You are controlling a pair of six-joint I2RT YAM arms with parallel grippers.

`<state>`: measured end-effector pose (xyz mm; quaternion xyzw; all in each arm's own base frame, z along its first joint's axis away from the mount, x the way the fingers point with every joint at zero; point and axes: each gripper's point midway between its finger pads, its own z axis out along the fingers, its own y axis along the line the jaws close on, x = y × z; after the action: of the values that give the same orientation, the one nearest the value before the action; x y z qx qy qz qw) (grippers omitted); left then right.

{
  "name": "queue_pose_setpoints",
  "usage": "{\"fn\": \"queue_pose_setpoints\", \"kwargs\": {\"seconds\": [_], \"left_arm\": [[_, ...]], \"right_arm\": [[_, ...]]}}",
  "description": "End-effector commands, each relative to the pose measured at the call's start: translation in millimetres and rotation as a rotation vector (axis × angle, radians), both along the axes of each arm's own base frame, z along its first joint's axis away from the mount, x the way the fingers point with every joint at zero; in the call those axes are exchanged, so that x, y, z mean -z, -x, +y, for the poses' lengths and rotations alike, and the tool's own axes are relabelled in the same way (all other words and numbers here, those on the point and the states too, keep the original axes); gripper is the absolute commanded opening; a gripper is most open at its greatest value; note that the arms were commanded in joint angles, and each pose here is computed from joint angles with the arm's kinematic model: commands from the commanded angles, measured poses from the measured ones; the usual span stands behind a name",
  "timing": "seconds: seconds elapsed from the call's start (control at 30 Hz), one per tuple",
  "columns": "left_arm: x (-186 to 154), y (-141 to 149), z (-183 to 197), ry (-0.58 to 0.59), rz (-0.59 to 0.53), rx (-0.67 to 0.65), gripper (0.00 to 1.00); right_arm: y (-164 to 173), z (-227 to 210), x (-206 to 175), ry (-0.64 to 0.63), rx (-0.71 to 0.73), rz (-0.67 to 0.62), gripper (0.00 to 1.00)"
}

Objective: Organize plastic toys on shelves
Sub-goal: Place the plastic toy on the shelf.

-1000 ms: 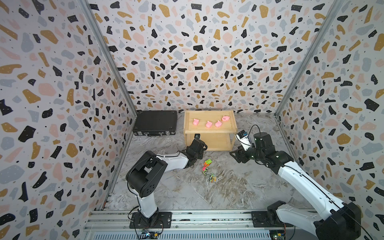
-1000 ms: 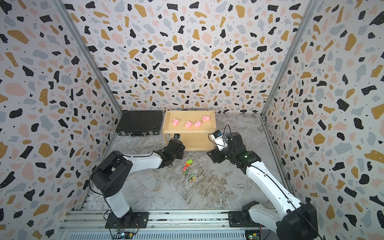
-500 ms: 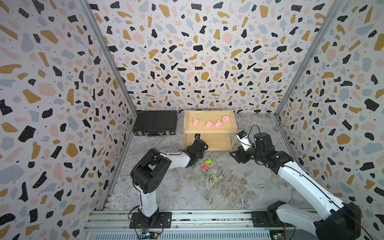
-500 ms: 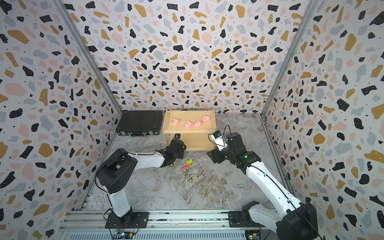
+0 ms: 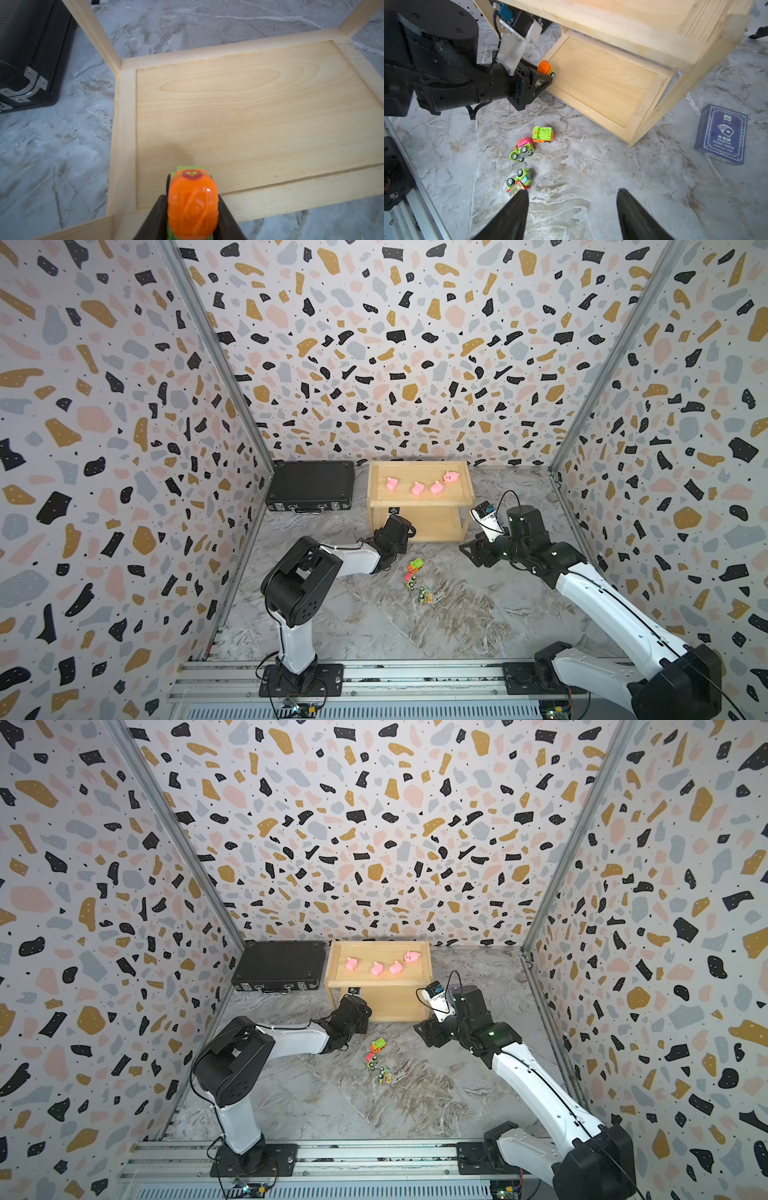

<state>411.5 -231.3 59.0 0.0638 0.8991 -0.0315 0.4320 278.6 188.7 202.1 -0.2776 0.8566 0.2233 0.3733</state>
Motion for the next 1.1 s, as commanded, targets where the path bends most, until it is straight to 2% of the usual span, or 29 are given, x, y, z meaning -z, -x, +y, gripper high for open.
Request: {"fn": "queue_pose_setpoints", "kwargs": {"seconds": [0.0,0.33,0.47,0.73,0.9,1.07], "left_arm": [[-8.9,-18.4,-2.9,0.043,-0.046,-0.035,0.36],[0.2,-28.8,2.1,0.050,-0.026,-0.058,0.42],[0.4,-29.1,2.4,0.057,-0.023,-0.058,0.47],[-27.1,-20.8,5.1,0.085,-0.066,-0.037,0.80],[-44.5,-8.6,3.2,0.125,-0.076,0.013,0.84],[-44.2,9.8,-4.6,0.189,-0.015,0.068,0.84]], "right_arm": [[6.7,-2.3,1.1,-0.002,-0.003,0.016,0.72],[7.0,-2.2,1.9,0.000,-0.005,0.019,0.72],[7.0,-2.0,2.3,-0.001,-0.007,0.021,0.71],[6.0,-2.8,4.5,0.002,0.002,0.023,0.72],[5.7,-3.9,8.0,0.004,0.011,0.027,0.72],[7.5,-3.4,12.6,0.007,0.006,0.045,0.72]]}}
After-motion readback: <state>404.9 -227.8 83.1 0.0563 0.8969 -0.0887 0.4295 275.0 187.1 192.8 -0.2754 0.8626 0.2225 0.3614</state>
